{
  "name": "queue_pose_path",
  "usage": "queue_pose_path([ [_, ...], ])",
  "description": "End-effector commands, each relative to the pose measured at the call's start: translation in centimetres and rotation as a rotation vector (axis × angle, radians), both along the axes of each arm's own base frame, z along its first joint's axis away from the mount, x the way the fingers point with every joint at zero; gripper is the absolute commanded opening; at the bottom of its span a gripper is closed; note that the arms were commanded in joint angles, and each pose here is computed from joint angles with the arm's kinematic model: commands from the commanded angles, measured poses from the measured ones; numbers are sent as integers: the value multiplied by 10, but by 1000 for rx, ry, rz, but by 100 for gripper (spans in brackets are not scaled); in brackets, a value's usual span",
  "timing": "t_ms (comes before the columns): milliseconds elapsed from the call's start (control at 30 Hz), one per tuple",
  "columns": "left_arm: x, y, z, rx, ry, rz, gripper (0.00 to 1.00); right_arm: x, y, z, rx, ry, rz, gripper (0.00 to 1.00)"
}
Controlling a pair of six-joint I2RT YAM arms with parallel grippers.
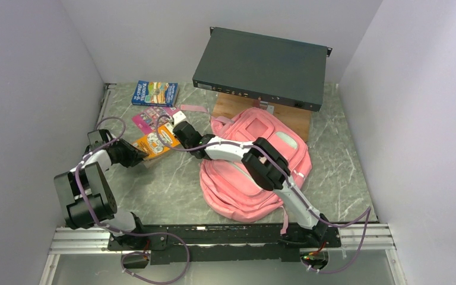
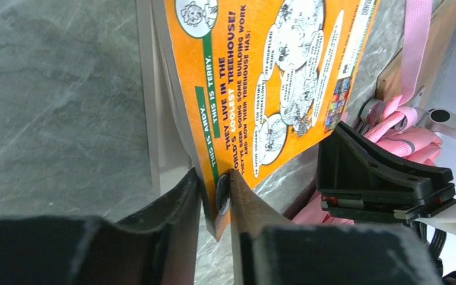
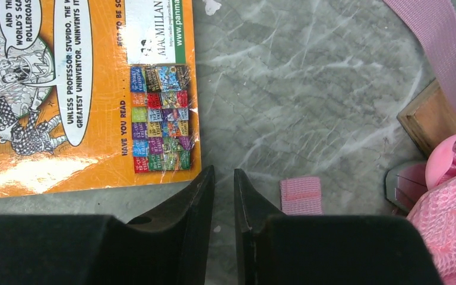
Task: Pack the student bag
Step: Pick up the book from the center of the board.
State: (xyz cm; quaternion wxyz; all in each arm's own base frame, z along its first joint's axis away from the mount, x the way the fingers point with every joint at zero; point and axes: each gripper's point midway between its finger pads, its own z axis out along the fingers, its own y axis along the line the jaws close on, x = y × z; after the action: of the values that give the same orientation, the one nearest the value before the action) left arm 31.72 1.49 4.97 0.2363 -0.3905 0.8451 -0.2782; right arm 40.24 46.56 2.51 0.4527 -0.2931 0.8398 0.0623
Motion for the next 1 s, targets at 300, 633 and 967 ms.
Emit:
queue_pose_path([
  [300,1,-16,49,156,-137,-157,2,-48,-10,70,69,-26,113,55],
  [633,-31,-53,96,161,-233,-214,4,-143,24,116,49,-332,588,77],
  [967,-56,-74,131,48,-238,-190,0,-157,20,106,0,-580,484,92],
])
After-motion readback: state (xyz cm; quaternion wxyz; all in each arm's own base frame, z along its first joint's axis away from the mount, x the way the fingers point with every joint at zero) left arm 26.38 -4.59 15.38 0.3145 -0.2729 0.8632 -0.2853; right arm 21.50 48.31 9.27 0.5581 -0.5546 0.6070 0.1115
